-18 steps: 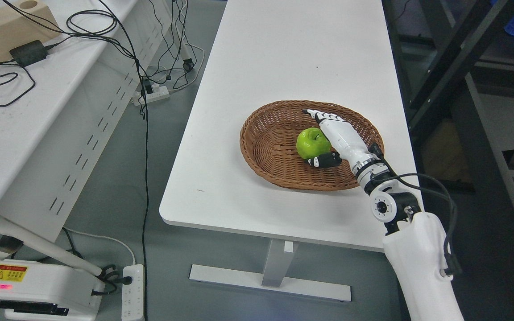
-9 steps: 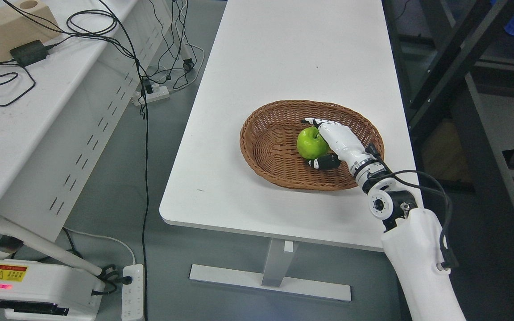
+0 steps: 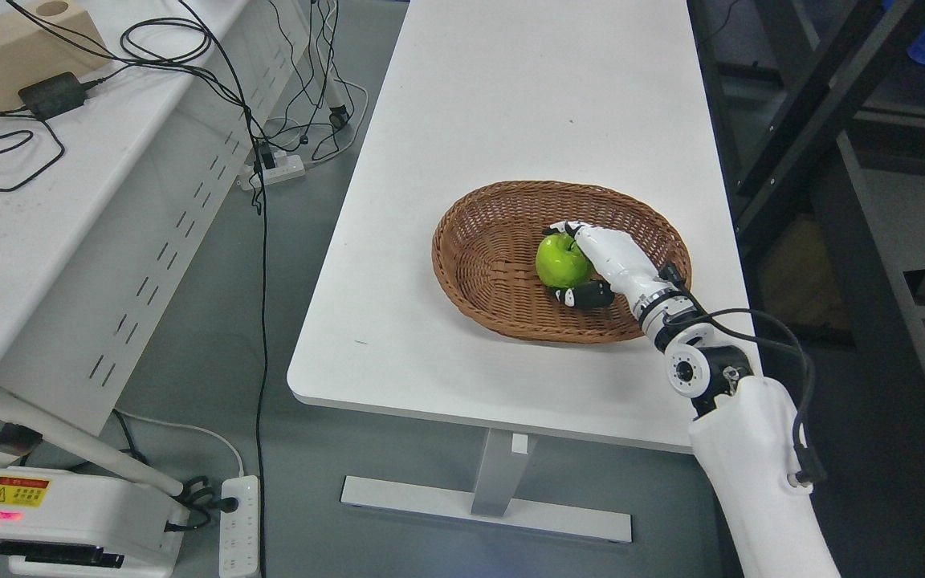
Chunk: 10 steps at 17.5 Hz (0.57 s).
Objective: Place green apple on left shelf middle layer
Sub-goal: 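Reach into the basket and close the right hand around the green apple, then lift the green apple out of the basket with the right hand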
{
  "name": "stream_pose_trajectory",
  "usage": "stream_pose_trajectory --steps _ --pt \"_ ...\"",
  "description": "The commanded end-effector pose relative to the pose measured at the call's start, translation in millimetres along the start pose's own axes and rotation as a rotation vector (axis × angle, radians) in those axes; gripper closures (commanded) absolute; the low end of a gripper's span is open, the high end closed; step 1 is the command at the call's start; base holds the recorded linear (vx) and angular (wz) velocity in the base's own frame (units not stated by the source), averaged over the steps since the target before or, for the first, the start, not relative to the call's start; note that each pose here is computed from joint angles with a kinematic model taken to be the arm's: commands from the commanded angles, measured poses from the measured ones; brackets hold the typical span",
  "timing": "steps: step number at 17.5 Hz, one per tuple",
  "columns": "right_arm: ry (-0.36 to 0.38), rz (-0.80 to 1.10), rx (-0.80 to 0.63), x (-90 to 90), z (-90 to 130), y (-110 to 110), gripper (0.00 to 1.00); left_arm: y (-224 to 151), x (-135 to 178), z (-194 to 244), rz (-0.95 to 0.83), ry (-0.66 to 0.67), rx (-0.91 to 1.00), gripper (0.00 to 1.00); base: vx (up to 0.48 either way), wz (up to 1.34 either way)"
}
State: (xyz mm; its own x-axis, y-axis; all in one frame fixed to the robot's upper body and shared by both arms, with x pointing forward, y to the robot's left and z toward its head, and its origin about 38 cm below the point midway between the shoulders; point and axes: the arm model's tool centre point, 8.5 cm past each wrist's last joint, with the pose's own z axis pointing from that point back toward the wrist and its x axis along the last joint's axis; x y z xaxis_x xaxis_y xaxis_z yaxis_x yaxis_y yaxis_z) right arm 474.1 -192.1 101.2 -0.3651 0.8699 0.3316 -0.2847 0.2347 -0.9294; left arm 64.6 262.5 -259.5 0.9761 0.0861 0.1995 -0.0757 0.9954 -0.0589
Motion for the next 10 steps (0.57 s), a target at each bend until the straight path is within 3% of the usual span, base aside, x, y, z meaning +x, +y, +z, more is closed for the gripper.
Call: stream_pose_trajectory --steps 1,3,5,7,10 --pt "0.056 -0.047 -0.118 -26.0 15 -30 1.00 11 1 1 -0.003 -0.002 0.017 0.00 0.000 0.00" --pt "0.047 -0.044 -0.229 -19.7 30 -53 1.00 11 1 1 -0.003 -0.002 0.017 0.00 0.000 0.00" --pt "0.050 -0.037 -0.427 -16.4 52 -76 1.00 11 1 1 -0.003 -0.002 0.017 0.00 0.000 0.00" --pt "0.071 -0.038 -0.590 -20.8 76 -79 1.00 11 1 1 -0.003 -0.002 0.017 0.00 0.000 0.00" --pt "0.073 -0.042 -0.680 -14.6 108 -77 1.00 11 1 1 -0.006 -0.002 0.017 0.00 0.000 0.00"
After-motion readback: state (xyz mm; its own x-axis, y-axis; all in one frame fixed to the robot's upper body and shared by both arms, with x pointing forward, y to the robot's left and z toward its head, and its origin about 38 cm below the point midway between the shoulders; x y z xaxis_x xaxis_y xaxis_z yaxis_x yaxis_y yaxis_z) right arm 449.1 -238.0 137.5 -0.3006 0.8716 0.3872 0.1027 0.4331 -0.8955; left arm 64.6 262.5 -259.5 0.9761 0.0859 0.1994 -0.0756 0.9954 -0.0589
